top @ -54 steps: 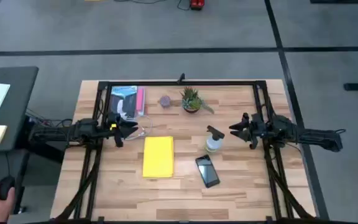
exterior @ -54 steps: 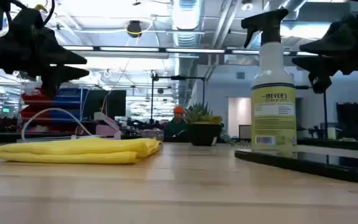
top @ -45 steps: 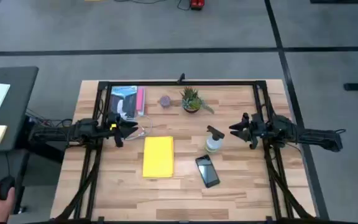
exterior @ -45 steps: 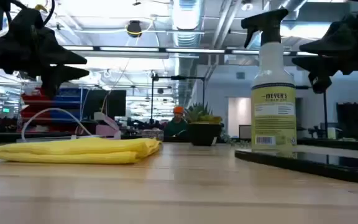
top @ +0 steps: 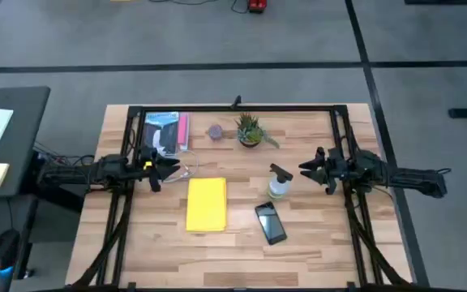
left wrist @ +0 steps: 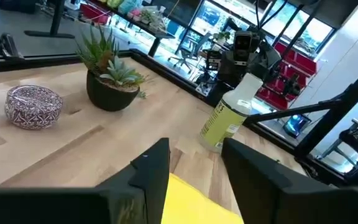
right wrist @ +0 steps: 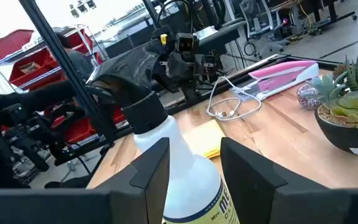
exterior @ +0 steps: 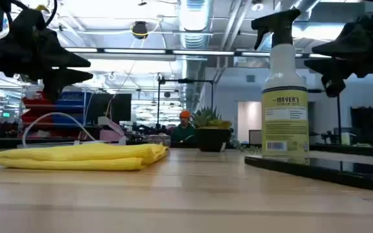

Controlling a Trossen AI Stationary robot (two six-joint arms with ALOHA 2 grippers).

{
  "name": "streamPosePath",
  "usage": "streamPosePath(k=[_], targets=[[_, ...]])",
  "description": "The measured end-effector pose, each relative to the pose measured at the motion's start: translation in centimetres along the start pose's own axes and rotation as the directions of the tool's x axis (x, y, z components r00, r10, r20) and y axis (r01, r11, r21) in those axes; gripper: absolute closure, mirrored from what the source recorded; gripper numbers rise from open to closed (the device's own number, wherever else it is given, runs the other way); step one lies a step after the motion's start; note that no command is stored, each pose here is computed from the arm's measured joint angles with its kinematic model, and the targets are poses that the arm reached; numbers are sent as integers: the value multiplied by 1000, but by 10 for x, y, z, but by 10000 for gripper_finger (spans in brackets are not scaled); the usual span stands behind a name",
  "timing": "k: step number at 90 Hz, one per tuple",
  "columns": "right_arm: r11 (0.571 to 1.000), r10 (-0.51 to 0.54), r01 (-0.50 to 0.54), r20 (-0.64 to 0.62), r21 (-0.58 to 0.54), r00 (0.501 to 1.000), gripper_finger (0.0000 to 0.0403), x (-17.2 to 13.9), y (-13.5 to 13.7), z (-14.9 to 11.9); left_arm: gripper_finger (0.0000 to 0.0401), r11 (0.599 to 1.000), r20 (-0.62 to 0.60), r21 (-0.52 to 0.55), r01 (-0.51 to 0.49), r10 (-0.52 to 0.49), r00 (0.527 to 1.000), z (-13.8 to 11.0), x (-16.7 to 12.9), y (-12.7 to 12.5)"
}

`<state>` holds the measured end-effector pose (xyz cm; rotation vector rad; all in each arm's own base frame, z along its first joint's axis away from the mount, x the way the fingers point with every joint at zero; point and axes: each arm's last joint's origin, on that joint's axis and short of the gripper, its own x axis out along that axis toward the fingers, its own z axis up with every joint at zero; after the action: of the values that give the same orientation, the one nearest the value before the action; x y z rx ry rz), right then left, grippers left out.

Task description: Apply microfiber cloth

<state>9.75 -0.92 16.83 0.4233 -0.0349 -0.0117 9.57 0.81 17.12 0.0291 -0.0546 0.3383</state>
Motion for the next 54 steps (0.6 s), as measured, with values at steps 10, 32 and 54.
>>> streamPosePath(k=[10, 32, 54], targets=[[1000, 0, 0, 0, 0, 1000, 271, 0, 0, 0, 267, 1000, 0, 0, 0, 0, 1000, 0, 0, 0], [1000, 0, 0, 0, 0, 1000, 271, 0, 0, 0, 267, 1000, 0, 0, 0, 0, 1000, 0, 0, 0], [911, -108, 137, 97, -389, 989, 271, -1, -3, 6, 267, 1000, 0, 0, 0, 0, 1000, 0, 0, 0]])
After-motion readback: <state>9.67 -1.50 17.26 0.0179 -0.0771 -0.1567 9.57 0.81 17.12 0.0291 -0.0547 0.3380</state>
